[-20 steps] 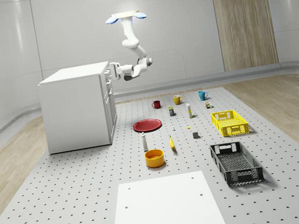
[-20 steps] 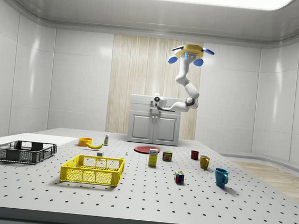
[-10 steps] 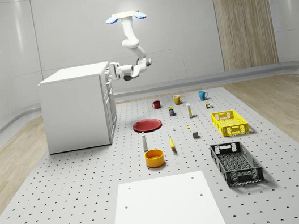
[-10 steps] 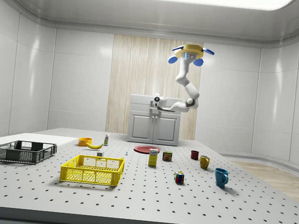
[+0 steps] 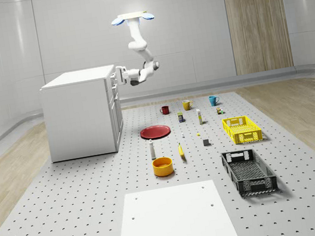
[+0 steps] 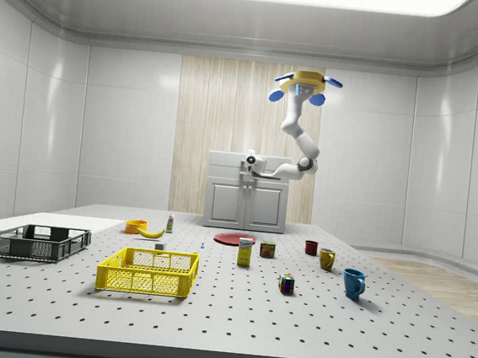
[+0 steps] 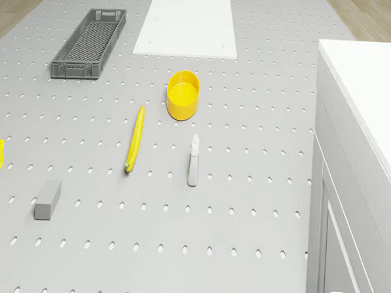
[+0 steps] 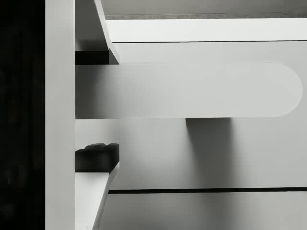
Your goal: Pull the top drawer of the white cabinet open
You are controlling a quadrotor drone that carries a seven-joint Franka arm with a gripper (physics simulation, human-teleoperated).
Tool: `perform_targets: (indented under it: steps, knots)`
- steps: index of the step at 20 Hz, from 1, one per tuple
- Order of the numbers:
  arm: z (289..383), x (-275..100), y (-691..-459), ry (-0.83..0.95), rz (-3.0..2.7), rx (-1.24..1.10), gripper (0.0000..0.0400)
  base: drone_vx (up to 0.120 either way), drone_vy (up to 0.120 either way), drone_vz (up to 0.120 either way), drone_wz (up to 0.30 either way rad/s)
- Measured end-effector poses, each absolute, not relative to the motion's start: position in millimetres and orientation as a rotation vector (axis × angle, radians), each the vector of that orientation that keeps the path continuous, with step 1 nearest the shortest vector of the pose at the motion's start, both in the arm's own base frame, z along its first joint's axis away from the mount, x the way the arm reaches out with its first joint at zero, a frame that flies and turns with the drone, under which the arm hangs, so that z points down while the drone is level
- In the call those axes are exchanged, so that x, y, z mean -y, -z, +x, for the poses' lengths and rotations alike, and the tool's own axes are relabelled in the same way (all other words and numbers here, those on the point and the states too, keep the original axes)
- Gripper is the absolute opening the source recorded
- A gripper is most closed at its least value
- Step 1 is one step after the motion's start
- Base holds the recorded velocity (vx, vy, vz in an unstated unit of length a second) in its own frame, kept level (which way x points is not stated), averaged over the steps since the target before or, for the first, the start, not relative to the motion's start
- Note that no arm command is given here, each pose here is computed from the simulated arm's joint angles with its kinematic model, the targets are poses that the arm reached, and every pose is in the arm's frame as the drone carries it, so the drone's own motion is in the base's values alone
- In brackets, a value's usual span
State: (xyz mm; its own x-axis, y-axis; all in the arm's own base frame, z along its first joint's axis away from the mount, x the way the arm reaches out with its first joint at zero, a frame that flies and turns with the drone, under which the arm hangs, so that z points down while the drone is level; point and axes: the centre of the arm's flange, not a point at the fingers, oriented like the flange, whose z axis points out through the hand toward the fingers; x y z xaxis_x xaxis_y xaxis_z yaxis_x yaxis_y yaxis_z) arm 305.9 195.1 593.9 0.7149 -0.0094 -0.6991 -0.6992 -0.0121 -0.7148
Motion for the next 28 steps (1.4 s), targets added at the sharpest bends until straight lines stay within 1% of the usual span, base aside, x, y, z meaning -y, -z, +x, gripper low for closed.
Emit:
perform_targets:
  steps: [2,5,7,12,13,14,15,16,18,20,21,22,23,25,28]
  knots:
    - [306.1,-193,-593,-0.606,-1.494,-0.610,0.0143,0.000,0.000,0.000,0.000]
    - [307.7,-190,-588,-0.593,-1.491,-0.592,0.0129,0.000,0.000,0.000,0.000]
    - [307.3,-185,-589,-0.598,-1.488,-0.597,0.0119,0.000,0.000,0.000,0.000]
    - [306.7,-169,-590,-0.608,-1.488,-0.608,0.0125,0.000,0.000,0.000,0.000]
    - [307.5,-167,-588,-0.593,-1.490,-0.592,0.0124,0.000,0.000,0.000,0.000]
    - [305.9,-164,-592,-0.622,-1.486,-0.625,0.0143,0.000,0.000,0.000,0.000]
    - [305.4,-160,-593,-0.618,-1.492,-0.624,0.0145,0.000,0.000,0.000,0.000]
    - [305.8,-156,-592,-0.595,-1.504,-0.605,0.0158,0.000,0.000,0.000,0.000]
    - [306.7,-149,-590,-0.594,-1.498,-0.601,0.0137,0.000,0.000,0.000,0.000]
    - [306.6,-143,-591,-0.600,-1.493,-0.604,0.0125,0.000,0.000,0.000,0.000]
    - [305.5,-139,-594,-0.609,-1.495,-0.615,0.0150,0.000,0.000,0.000,0.000]
    - [302.6,-134,-601,-0.632,-1.504,-0.642,0.0209,0.000,0.000,0.000,0.000]
    - [302.2,-128,-602,-0.626,-1.513,-0.637,0.0214,0.000,0.000,0.000,0.000]
    - [303.4,-120,-599,-0.619,-1.508,-0.629,0.0186,0.000,0.000,0.000,0.000]
    - [304.6,-107,-596,-0.616,-1.501,-0.623,0.0160,0.000,0.000,0.000,0.000]
